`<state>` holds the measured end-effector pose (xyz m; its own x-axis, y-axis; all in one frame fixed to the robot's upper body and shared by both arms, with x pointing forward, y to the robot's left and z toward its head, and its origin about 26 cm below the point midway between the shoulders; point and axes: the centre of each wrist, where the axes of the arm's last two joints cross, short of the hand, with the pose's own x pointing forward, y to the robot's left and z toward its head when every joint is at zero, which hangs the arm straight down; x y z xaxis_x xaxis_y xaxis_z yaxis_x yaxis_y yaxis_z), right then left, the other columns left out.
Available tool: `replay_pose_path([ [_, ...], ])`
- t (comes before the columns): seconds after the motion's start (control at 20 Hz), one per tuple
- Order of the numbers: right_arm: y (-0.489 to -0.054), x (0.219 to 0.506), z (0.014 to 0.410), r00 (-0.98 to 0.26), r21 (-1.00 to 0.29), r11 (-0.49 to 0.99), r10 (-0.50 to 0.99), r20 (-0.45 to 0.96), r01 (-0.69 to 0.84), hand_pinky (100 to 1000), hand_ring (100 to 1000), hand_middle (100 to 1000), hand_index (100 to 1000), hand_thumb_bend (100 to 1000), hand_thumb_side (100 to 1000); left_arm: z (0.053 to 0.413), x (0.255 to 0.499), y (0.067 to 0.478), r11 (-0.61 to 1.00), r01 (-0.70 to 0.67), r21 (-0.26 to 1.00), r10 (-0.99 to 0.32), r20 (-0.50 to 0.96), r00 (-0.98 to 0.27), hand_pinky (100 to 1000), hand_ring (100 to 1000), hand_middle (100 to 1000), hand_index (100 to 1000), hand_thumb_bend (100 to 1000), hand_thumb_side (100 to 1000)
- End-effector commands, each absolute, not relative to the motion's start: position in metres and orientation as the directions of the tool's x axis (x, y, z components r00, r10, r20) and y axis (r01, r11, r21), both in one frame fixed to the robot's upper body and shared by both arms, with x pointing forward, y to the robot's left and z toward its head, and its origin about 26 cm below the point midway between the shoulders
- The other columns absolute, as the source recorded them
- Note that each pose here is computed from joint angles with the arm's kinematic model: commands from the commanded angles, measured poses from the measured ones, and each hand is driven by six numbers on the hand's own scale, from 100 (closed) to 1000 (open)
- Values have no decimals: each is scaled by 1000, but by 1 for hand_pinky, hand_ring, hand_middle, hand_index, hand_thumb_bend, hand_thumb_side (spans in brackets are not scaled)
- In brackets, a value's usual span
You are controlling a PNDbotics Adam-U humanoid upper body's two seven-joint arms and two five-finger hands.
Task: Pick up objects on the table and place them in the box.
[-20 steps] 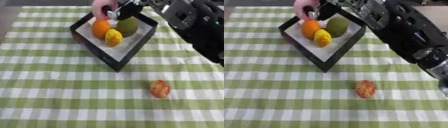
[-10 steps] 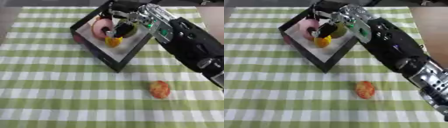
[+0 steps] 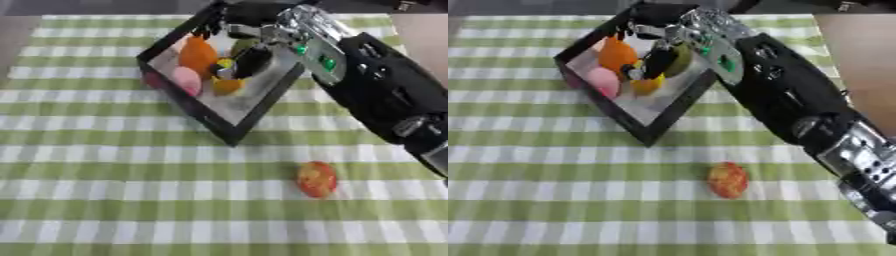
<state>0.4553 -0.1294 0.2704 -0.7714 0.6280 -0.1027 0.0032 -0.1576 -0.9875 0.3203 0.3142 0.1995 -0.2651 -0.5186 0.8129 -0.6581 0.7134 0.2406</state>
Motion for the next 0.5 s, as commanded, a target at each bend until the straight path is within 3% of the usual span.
replay_pose_path([
  [0.05,-136,449,301,-764,-989,-125,630,-137,74,941,874,819,961,296,582,209,317,317,703,-673,232,-536,794,-286,786,692,630,772,273,426],
  [0.1,-137,448,304,-760,-989,-117,635,-140,85,950,878,829,965,228,642,209,317,317,703,-673,232,-536,794,-286,786,692,630,772,272,425],
  [0.2,-139,446,307,-749,-990,-107,648,-141,94,957,878,842,967,148,628,208,317,317,704,-671,233,-535,795,-285,786,692,631,773,273,426],
  [0.5,-149,445,317,-718,-993,-68,686,-119,99,948,866,831,968,150,621,207,317,318,701,-673,235,-535,797,-279,786,691,631,773,275,425],
])
